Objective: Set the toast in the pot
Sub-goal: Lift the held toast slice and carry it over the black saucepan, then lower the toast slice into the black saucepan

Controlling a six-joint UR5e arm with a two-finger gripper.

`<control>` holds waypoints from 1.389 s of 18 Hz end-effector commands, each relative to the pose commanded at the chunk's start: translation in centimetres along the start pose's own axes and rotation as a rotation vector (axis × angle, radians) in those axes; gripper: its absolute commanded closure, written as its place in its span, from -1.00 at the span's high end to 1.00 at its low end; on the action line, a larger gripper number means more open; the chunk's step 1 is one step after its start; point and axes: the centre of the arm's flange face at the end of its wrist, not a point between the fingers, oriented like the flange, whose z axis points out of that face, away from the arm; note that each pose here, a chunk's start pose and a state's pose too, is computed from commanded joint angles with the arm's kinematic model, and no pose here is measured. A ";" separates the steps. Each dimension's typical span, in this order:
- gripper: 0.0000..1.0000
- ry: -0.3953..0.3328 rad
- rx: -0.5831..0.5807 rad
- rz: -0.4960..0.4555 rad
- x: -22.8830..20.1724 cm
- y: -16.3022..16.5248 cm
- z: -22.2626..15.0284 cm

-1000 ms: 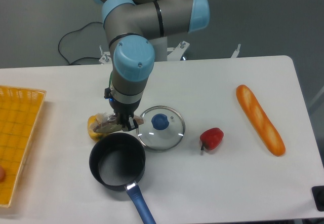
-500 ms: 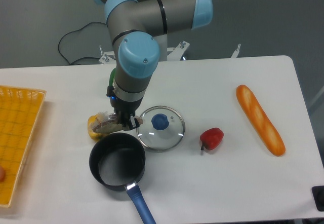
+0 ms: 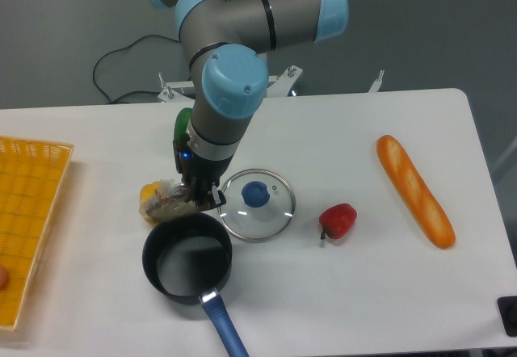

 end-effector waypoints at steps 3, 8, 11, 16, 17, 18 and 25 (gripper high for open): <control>-0.58 -0.008 0.005 0.000 -0.1 0.0 -0.2; -0.57 -0.038 0.038 -0.034 -0.3 -0.6 -0.2; -0.57 -0.051 0.044 -0.039 -0.5 -0.9 0.1; -0.57 -0.046 0.070 -0.024 -1.0 -1.3 2.2; -0.56 -0.043 0.073 -0.015 -1.0 -1.7 2.9; -0.56 -0.033 0.072 -0.009 -0.9 -1.9 3.7; -0.55 -0.031 0.095 0.012 -1.5 -1.8 5.2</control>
